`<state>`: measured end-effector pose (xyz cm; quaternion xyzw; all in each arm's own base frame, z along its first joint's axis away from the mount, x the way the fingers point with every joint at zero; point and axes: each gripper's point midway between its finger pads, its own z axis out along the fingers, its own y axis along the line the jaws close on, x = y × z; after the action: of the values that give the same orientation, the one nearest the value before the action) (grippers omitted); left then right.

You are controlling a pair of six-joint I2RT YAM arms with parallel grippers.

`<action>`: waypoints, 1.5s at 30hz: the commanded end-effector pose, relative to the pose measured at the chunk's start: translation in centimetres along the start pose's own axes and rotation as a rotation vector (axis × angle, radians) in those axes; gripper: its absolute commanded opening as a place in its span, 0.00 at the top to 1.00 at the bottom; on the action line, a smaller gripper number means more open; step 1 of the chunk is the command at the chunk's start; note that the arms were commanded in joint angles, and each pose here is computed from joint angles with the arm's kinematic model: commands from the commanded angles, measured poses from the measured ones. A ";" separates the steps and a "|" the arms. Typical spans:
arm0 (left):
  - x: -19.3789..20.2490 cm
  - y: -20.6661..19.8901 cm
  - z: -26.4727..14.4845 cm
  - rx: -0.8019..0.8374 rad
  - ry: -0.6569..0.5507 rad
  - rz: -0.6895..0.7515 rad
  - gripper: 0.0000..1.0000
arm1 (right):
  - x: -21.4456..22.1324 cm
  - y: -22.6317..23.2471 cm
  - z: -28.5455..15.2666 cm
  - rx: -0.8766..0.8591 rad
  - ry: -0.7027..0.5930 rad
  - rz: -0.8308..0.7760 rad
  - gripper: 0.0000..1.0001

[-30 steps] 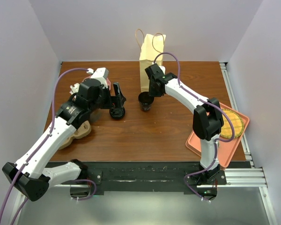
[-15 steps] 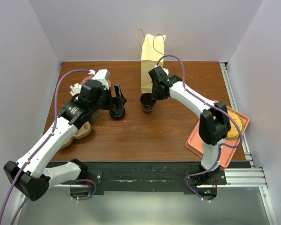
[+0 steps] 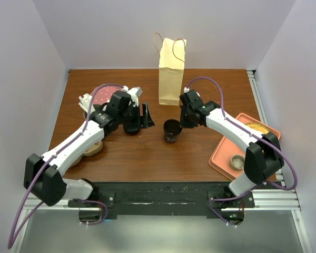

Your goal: Pack the takeout coffee

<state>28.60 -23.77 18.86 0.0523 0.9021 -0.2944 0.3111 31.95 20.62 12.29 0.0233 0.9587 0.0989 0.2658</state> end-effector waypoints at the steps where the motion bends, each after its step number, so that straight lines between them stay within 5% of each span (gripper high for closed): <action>1: 0.0 -1.6 1.1 0.098 0.027 -0.013 0.27 | -0.3 0.5 -1.1 -0.047 -0.048 0.057 0.99; 15: 1.8 -0.2 1.7 0.074 0.078 -0.012 0.27 | -0.3 -1.6 -3.9 0.038 -0.055 0.041 0.71; 28: 3.7 1.8 1.5 0.033 0.104 -0.047 0.27 | 0.1 6.4 -5.0 -0.272 -0.037 -0.160 0.71; 45: 3.9 2.1 1.3 0.028 0.099 -0.054 0.27 | 3.5 8.8 -2.2 -0.223 0.068 -0.270 0.74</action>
<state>26.46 -23.09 13.56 0.0497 0.9228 -0.2977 0.2396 27.34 28.30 12.54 -0.1285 0.9527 0.1572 0.2259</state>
